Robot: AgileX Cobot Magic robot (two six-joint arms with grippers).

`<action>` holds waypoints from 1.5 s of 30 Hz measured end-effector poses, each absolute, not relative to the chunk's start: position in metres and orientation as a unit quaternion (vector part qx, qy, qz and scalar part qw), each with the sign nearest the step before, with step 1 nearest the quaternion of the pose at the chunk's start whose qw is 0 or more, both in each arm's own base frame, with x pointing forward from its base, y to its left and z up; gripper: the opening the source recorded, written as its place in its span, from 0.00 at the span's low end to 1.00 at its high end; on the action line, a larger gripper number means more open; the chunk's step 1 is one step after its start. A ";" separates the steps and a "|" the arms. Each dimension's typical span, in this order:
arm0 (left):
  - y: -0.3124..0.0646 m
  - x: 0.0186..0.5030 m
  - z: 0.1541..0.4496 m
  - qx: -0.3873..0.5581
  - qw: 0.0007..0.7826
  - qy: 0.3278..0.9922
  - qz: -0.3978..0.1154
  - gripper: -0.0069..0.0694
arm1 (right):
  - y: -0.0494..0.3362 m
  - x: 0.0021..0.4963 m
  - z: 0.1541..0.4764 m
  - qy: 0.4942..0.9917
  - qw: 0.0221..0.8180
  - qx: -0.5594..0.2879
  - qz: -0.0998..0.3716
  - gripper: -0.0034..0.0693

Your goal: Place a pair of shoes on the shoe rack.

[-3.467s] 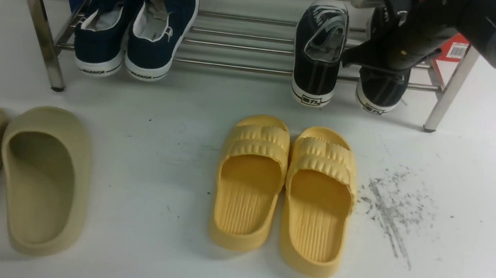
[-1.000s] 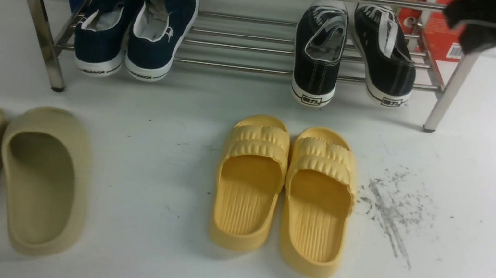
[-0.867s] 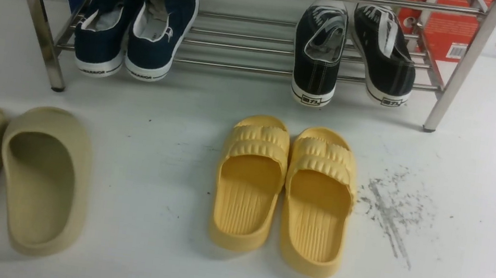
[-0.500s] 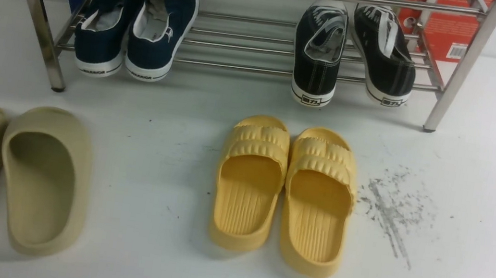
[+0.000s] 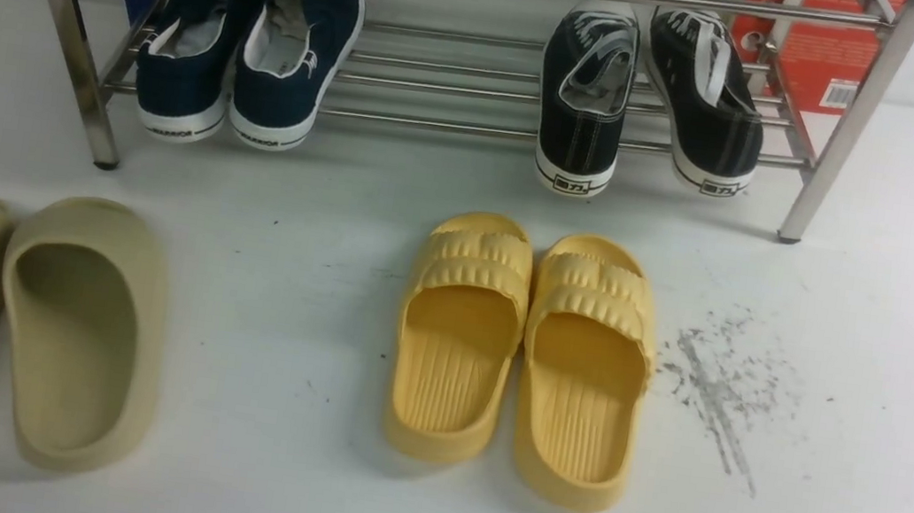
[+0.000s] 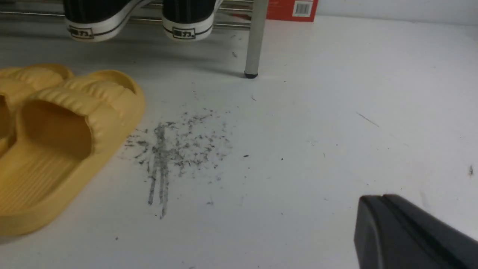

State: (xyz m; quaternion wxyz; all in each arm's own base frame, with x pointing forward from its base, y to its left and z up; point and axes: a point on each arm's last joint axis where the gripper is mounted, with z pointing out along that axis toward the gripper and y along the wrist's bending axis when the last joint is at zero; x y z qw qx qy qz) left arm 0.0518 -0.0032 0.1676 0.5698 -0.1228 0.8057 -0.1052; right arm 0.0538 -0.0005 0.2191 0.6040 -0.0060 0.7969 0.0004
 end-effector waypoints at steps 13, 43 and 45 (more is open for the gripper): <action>-0.003 0.052 0.168 -0.123 0.570 0.805 -0.105 0.40 | -0.004 0.052 0.174 0.805 0.590 0.051 0.013 0.04; -0.007 0.051 0.168 -0.092 0.566 0.809 -0.127 0.40 | -0.004 0.052 0.174 0.804 0.591 0.056 0.019 0.06; -0.007 0.051 0.168 -0.092 0.566 0.809 -0.127 0.40 | -0.004 0.052 0.174 0.804 0.591 0.056 0.019 0.07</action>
